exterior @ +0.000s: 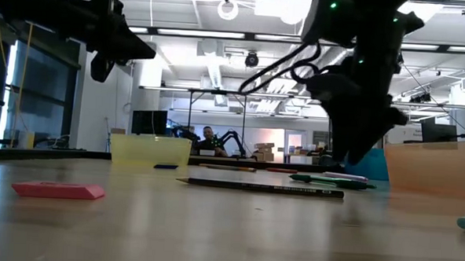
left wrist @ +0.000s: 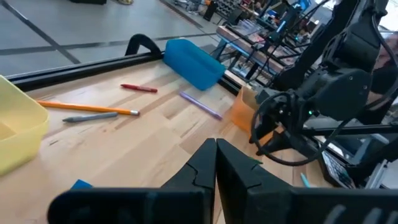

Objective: Sort crayons/erasers/pens/pencils in bins
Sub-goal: Put the green pen into the white bin

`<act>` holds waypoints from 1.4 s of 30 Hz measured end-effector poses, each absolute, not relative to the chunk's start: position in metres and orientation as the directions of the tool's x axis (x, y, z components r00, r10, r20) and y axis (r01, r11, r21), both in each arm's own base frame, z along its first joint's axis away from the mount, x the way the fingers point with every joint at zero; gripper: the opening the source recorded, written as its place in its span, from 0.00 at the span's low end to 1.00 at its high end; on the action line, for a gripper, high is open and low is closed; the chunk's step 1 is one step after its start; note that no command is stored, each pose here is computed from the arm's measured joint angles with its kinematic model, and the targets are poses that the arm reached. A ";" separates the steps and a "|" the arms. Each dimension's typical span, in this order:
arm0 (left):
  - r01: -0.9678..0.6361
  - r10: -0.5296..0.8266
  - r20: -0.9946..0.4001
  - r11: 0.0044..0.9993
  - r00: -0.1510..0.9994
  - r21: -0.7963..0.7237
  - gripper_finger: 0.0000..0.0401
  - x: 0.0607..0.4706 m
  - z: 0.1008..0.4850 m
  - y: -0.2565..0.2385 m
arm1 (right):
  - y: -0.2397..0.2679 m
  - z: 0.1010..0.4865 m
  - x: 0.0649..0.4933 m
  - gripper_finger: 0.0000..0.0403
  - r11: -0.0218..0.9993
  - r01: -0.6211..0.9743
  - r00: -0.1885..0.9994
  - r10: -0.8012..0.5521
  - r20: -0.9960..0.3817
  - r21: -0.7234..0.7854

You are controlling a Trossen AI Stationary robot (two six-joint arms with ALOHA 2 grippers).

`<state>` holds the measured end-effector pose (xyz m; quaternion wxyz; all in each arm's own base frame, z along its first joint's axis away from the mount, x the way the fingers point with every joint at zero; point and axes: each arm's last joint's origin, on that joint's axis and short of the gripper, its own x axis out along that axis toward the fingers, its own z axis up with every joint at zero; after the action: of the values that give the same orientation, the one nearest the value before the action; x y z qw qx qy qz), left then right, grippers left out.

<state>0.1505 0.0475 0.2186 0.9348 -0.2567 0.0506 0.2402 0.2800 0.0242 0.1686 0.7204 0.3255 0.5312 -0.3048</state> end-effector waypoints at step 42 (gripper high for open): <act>-0.328 0.374 -0.155 0.460 0.914 -0.825 0.07 0.154 0.225 0.039 | 0.018 0.209 0.306 0.07 0.644 0.552 0.656 0.057 -0.753 0.530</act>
<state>0.1542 0.0391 0.2248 0.8540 -0.4773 -0.0239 0.2056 0.3062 0.0176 0.2092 0.8203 0.3938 0.3863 -0.1507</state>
